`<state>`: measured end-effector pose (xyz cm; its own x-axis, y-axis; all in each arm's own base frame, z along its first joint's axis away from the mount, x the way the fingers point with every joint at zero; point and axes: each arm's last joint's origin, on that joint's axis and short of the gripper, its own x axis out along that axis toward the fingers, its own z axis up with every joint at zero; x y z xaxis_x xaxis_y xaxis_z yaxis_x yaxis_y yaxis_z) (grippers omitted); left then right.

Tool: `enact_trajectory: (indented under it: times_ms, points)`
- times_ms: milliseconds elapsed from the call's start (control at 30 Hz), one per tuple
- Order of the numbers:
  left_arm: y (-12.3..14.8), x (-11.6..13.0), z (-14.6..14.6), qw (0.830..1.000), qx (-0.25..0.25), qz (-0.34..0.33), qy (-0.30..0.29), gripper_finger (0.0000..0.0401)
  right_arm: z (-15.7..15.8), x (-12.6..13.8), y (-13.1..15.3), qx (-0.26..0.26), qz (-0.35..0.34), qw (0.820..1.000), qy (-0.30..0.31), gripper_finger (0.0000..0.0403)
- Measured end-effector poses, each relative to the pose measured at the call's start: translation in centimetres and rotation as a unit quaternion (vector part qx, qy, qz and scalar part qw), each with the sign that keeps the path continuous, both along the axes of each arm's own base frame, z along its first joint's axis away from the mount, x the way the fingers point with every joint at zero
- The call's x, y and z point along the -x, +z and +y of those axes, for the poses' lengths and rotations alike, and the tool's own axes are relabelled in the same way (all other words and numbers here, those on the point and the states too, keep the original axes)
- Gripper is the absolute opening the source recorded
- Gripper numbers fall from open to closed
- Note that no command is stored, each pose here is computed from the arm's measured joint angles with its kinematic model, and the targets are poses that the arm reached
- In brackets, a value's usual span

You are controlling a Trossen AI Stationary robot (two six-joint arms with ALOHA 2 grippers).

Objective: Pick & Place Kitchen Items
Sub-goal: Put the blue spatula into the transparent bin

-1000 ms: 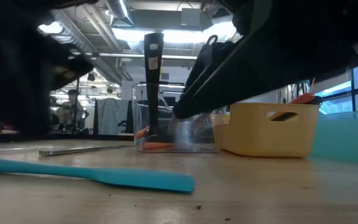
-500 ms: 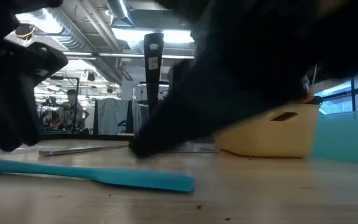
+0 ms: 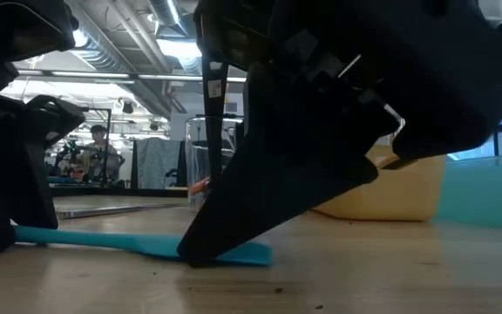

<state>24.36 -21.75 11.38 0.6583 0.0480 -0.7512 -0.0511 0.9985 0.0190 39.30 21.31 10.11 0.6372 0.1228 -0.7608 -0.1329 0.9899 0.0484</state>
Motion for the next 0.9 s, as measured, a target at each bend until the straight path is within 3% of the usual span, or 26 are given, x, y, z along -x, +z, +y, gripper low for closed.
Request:
enact_trajectory:
  times_ms: [333,900]
  points:
    - [0.0,-0.4,0.3,1.000,-0.010,-0.003,-0.004,0.0125,-0.5,0.1,-0.4,-0.001,0.026,1.000,-0.004,0.0136]
    - [0.0,-1.2,1.3,1.000,-0.005,0.011,-0.004,0.0126,-0.5,0.3,-0.4,0.003,0.033,0.999,-0.004,0.0107]
